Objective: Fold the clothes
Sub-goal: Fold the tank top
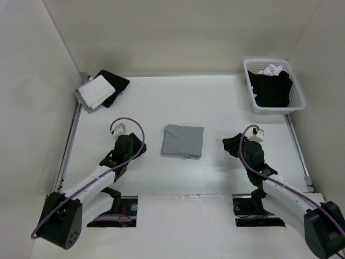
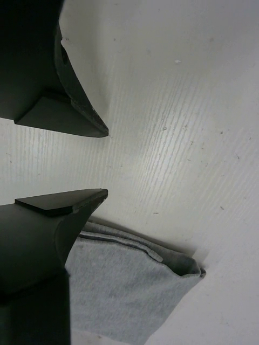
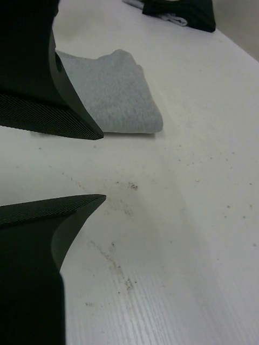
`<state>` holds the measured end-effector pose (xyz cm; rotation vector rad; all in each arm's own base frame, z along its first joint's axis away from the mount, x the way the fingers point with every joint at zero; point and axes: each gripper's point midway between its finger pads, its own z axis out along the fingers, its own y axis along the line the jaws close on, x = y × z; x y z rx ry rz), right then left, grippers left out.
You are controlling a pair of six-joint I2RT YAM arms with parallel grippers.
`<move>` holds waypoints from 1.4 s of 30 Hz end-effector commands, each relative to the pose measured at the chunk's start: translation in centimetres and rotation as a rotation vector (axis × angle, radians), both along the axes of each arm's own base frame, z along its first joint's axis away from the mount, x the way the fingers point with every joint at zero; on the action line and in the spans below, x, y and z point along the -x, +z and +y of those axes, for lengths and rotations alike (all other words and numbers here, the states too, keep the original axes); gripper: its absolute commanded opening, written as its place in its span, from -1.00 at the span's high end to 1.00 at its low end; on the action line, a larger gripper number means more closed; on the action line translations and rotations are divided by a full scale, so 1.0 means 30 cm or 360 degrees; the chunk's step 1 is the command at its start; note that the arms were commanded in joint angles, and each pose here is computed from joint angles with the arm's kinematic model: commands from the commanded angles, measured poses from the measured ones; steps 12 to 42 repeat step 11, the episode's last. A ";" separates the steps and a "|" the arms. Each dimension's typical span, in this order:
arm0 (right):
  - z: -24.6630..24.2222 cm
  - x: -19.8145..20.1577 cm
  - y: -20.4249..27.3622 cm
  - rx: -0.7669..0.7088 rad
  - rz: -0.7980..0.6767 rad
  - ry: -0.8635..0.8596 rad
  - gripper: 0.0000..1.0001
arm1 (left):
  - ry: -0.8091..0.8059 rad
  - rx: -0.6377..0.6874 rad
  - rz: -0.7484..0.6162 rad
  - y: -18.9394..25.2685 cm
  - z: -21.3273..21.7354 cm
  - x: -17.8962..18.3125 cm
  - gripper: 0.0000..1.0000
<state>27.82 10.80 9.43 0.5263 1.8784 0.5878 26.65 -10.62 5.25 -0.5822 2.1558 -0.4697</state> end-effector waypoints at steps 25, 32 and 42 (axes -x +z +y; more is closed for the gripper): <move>0.030 -0.046 0.033 -0.0056 -0.0071 0.0045 -0.03 | -0.0073 -0.0045 -0.0136 0.103 -0.036 -0.061 0.11; 0.030 -0.046 0.033 -0.0056 -0.0071 0.0045 -0.03 | -0.0073 -0.0045 -0.0136 0.103 -0.036 -0.061 0.11; 0.030 -0.046 0.033 -0.0056 -0.0071 0.0045 -0.03 | -0.0073 -0.0045 -0.0136 0.103 -0.036 -0.061 0.11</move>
